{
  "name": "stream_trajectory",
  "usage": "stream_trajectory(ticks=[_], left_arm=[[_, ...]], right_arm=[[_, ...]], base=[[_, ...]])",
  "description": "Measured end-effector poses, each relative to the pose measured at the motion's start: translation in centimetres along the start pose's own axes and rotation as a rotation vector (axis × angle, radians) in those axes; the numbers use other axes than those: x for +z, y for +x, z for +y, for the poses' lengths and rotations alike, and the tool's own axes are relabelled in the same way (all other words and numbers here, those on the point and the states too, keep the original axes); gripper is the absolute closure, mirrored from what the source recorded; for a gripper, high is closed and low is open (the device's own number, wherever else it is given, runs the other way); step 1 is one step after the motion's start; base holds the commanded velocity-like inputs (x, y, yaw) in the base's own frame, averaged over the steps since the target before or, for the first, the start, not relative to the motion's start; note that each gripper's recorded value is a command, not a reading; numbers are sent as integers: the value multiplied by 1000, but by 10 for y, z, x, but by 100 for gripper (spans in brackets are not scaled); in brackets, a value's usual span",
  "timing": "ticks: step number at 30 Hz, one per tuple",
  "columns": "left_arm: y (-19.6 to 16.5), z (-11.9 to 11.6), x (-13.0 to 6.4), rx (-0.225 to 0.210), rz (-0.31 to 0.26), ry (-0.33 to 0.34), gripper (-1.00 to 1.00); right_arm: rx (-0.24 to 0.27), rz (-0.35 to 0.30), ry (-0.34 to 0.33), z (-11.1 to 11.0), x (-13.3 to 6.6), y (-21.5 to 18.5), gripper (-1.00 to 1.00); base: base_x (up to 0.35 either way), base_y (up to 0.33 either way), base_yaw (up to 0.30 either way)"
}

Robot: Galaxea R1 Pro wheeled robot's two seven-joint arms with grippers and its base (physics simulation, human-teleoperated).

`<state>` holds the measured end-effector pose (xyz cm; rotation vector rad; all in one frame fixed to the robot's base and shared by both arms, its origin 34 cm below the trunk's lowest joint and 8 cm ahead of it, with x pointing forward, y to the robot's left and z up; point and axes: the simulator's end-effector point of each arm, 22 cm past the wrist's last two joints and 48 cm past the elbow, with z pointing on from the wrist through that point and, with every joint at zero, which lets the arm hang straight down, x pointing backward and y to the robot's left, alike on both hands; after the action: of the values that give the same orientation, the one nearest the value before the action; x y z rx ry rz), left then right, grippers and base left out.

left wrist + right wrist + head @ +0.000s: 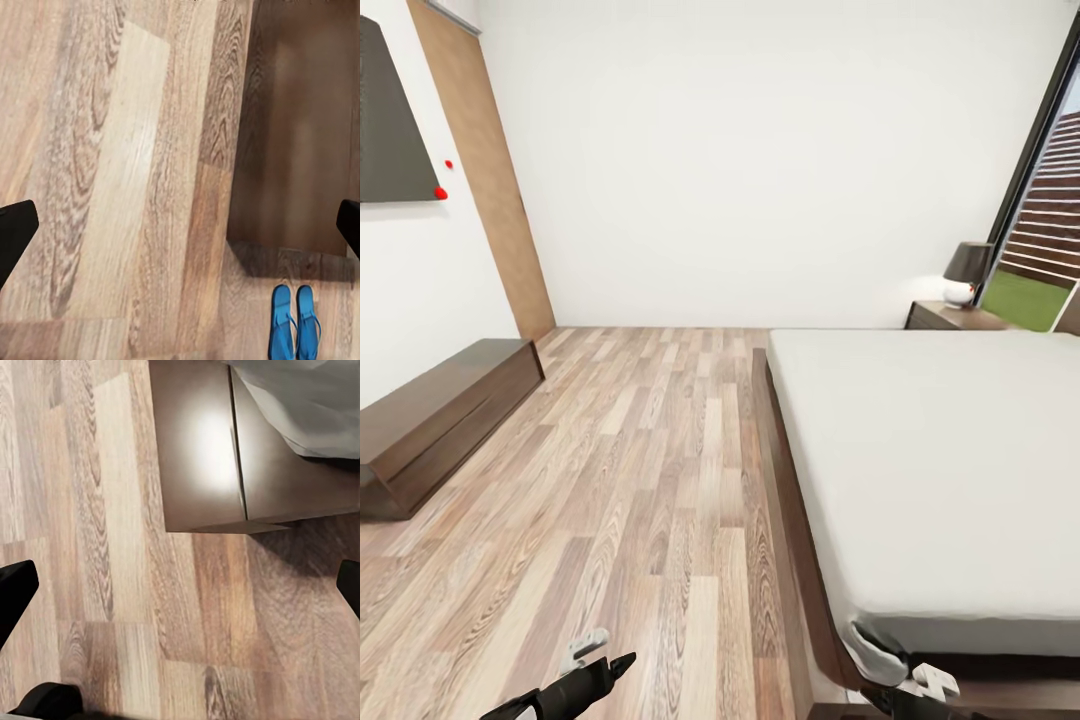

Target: In the bedroom, move the book from the bed onto either nightstand, and place the two sandals side by side next to the bed.

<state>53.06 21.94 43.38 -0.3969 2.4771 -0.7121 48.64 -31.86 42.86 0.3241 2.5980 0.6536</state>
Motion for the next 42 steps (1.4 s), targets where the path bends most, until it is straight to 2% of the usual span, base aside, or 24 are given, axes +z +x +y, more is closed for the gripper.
stream_trajectory(ticks=[36,42], left_arm=[[-20,-14,-8,21,-43,21,-100],[-20,-14,-8,21,-43,21,-100]], right_arm=[[-21,-44,-17,11,-8,-19,-100],[-21,-44,-17,11,-8,-19,-100]], base=[[0,0,0],[0,0,-116]])
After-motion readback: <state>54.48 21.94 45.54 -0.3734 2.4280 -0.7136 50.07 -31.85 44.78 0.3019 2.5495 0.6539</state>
